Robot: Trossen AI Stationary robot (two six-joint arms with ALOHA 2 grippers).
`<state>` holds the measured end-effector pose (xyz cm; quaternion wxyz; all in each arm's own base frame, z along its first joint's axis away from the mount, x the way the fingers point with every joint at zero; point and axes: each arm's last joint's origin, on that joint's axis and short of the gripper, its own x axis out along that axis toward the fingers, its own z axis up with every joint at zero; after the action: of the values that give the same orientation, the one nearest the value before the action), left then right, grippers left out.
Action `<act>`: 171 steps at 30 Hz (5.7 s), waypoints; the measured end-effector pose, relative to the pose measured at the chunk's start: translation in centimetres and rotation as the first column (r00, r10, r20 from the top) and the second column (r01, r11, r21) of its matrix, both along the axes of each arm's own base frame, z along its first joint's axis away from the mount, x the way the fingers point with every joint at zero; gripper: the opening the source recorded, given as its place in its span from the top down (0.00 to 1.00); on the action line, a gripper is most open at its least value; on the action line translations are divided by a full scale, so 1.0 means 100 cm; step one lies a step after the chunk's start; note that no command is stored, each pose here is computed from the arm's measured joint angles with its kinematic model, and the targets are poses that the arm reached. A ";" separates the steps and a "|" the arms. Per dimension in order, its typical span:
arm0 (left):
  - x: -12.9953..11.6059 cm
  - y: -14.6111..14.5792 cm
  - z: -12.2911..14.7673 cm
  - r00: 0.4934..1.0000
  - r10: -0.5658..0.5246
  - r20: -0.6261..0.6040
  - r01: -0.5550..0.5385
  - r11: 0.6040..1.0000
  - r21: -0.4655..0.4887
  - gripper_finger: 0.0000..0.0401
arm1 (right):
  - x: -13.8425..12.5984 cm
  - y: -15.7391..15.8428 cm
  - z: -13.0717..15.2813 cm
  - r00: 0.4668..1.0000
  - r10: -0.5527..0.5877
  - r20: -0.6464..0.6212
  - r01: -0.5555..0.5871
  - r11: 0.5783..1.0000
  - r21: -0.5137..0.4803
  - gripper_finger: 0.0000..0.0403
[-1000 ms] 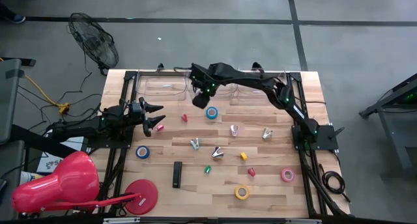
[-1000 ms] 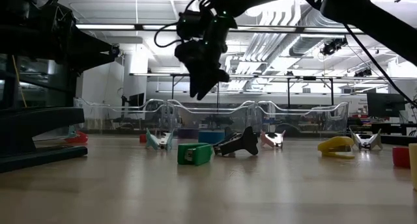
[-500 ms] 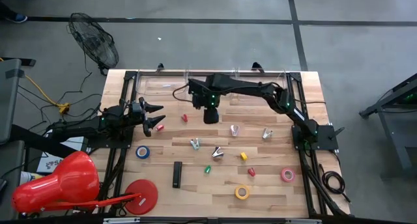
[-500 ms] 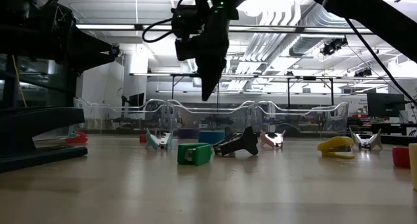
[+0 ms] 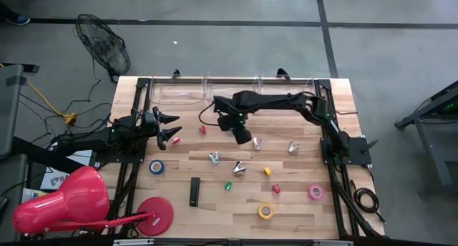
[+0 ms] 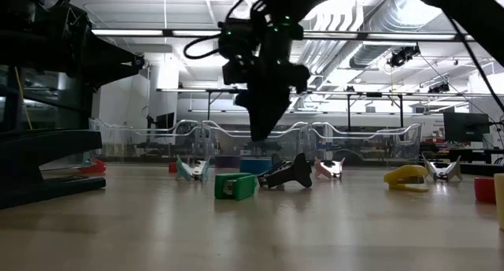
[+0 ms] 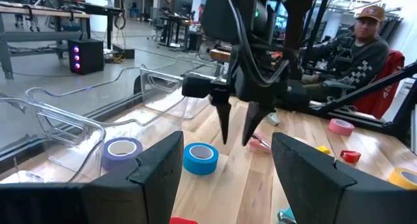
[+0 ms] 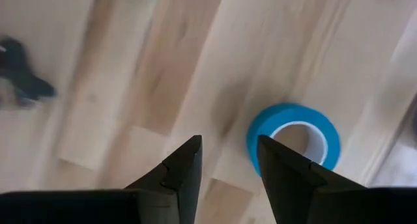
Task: Pick and place Stapler, Stapler remover, tape
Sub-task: Put the blue tape into the middle transparent bin, then put the pink tape into the middle transparent bin
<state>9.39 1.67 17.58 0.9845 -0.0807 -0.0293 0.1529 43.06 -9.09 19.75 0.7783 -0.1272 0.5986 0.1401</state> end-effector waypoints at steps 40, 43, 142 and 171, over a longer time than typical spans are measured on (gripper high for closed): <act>0.000 0.000 0.000 1.000 -0.004 -0.003 0.004 1.000 0.000 0.43 | -0.005 -0.017 -0.051 0.990 -0.138 0.029 0.139 0.990 -0.031 0.67; 0.000 0.000 0.000 1.000 -0.003 -0.003 0.003 1.000 0.000 0.43 | -0.005 -0.017 -0.051 0.989 -0.142 0.028 0.143 0.989 -0.030 0.71; 0.000 0.000 0.000 1.000 -0.002 -0.003 0.002 1.000 0.000 0.43 | -0.019 -0.125 0.019 0.298 -0.954 0.007 0.890 0.281 0.358 0.63; 0.000 0.000 0.000 1.000 -0.002 -0.003 0.002 1.000 0.000 0.43 | -0.139 0.028 0.090 0.464 -0.886 -0.021 0.878 0.457 0.141 0.64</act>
<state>9.40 1.66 17.55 0.9847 -0.0807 -0.0278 0.1519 29.16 -6.32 28.78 0.7612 0.2484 0.5458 -0.2470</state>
